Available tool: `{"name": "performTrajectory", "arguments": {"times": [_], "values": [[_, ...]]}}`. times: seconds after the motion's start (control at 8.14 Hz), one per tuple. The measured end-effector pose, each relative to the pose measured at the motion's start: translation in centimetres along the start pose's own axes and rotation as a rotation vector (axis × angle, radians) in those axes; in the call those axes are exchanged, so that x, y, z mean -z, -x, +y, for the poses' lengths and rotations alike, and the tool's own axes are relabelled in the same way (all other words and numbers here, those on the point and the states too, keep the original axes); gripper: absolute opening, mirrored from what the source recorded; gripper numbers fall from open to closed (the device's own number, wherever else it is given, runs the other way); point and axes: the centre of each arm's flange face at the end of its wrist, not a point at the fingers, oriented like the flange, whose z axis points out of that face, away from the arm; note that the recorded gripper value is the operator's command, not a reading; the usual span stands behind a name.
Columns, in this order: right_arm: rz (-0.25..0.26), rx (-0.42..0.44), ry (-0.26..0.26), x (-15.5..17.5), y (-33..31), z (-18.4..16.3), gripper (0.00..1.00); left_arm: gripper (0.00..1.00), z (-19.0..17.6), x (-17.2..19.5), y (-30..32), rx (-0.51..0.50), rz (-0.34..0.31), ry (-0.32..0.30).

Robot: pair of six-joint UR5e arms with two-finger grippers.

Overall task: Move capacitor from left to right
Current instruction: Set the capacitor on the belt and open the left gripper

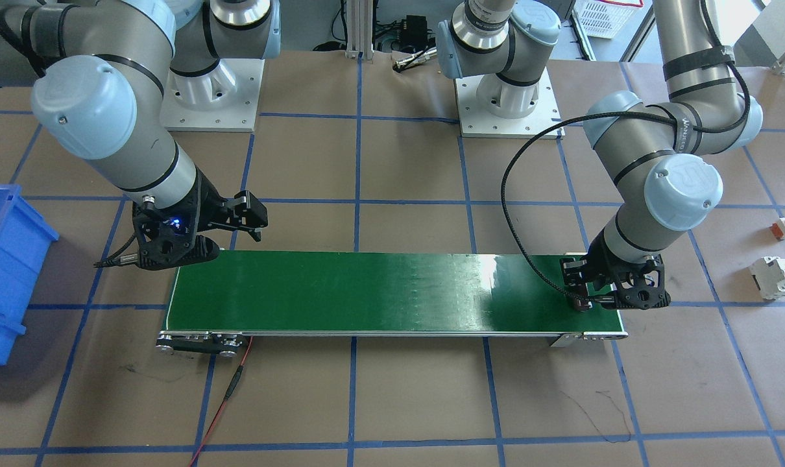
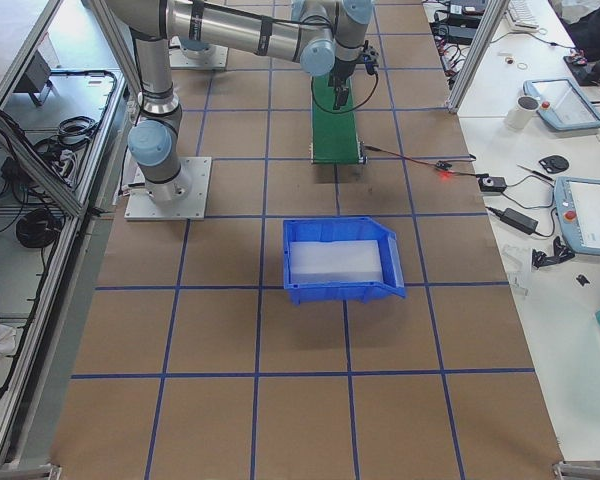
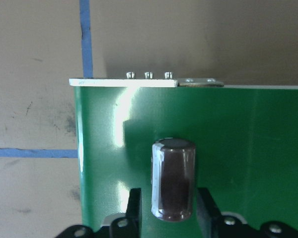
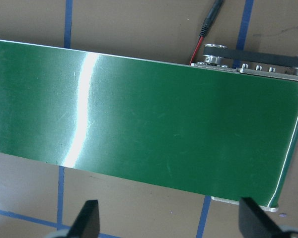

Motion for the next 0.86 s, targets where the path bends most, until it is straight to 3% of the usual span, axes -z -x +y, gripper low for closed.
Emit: {"name": "performTrajectory", "arguments": {"times": [0.12,0.25,0.61,0.86], "values": [[-0.006,-0.005,0.014,-1.1,-0.1,-0.5,1.0,0.96,-0.1,-0.2,-0.1,0.004,0.008,-0.001],[-0.01,-0.016,0.03,-2.4,-0.3,-1.0,1.0,1.0,-0.2,-0.3,-0.5,0.007,0.035,-0.008],[-0.008,-0.027,0.025,-3.9,-0.5,-1.7,1.0,1.0,0.0,0.8,-4.1,0.044,0.093,-0.026],[-0.033,-0.027,0.019,-4.1,-0.3,-1.9,1.0,1.0,0.9,3.7,-7.1,0.053,0.101,-0.042]]}}
